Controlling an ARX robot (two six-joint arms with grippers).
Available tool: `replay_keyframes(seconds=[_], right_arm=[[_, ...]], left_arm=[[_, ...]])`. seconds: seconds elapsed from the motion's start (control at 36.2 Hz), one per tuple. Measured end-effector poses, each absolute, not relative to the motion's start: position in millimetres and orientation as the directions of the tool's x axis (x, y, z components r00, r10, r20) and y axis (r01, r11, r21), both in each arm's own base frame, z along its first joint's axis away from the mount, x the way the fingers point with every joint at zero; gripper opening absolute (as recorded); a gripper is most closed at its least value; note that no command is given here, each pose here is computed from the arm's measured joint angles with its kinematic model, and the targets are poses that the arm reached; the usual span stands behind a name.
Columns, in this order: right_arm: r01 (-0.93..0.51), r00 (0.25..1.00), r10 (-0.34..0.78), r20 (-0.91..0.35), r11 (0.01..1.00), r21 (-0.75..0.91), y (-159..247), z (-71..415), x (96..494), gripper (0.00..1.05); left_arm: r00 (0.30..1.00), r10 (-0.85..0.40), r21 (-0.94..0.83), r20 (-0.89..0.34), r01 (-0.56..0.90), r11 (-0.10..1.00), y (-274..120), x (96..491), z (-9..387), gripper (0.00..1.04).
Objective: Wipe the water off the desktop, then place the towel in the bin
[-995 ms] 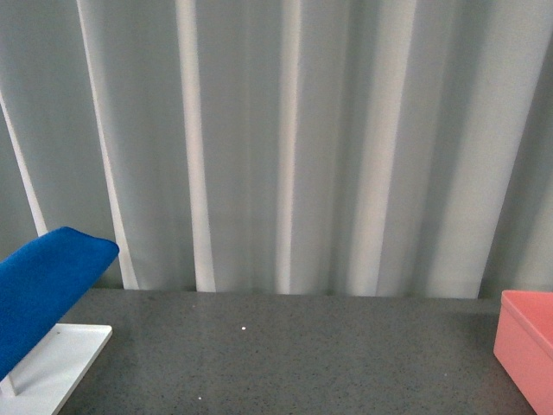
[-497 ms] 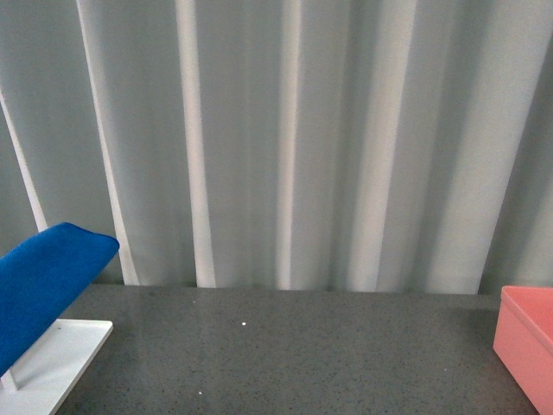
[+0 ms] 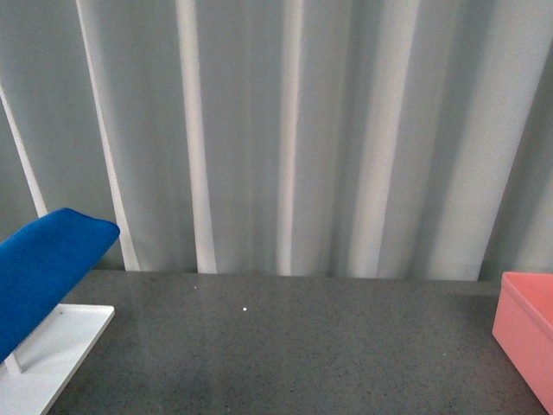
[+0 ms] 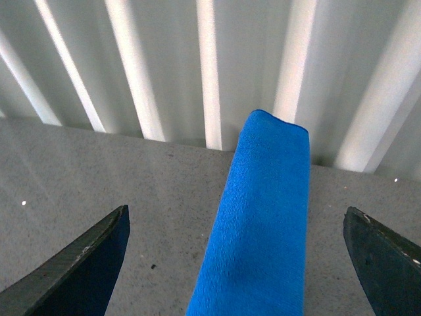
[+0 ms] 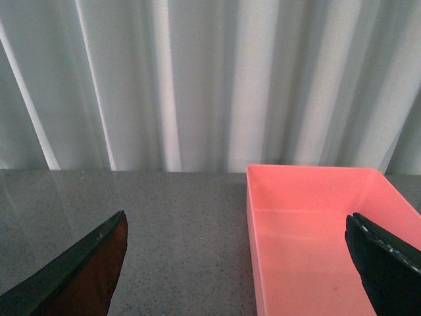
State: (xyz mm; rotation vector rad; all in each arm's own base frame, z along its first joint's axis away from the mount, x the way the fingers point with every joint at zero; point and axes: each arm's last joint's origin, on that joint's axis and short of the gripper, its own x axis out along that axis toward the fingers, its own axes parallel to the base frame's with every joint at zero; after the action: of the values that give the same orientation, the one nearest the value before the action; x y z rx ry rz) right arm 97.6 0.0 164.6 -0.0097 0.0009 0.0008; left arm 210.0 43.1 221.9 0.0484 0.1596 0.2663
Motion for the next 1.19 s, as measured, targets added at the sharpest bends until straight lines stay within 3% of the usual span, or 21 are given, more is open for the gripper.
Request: replay_keyframes(seconds=[0.3,0.55,0.86,1.19], right_arm=[[-0.001,1.000,0.001,-0.001,1.000,-0.010,0.0,164.6,97.6,0.98],[-0.001,1.000,0.001,-0.001,1.000,-0.010,0.0,164.6,97.6,0.98],[-0.001,1.000,0.001,-0.001,1.000,-0.010,0.0,164.6,97.6,0.98],[-0.001,1.000,0.001,-0.001,1.000,-0.010,0.0,164.6,97.6,0.98]], left_arm=[[0.912,0.263,0.335,-0.315,-0.153,0.930,72.9,312.6,209.6,0.98],[0.836,0.284,0.337,-0.470,-0.128,0.933,88.5,365.3,204.0,0.98],[0.833,0.138,0.239,-0.535,-0.008,0.971,78.6,378.1,201.6,0.98],[0.815,0.102,0.253,-0.571,0.057,0.966,63.2,384.5,189.2,0.98]])
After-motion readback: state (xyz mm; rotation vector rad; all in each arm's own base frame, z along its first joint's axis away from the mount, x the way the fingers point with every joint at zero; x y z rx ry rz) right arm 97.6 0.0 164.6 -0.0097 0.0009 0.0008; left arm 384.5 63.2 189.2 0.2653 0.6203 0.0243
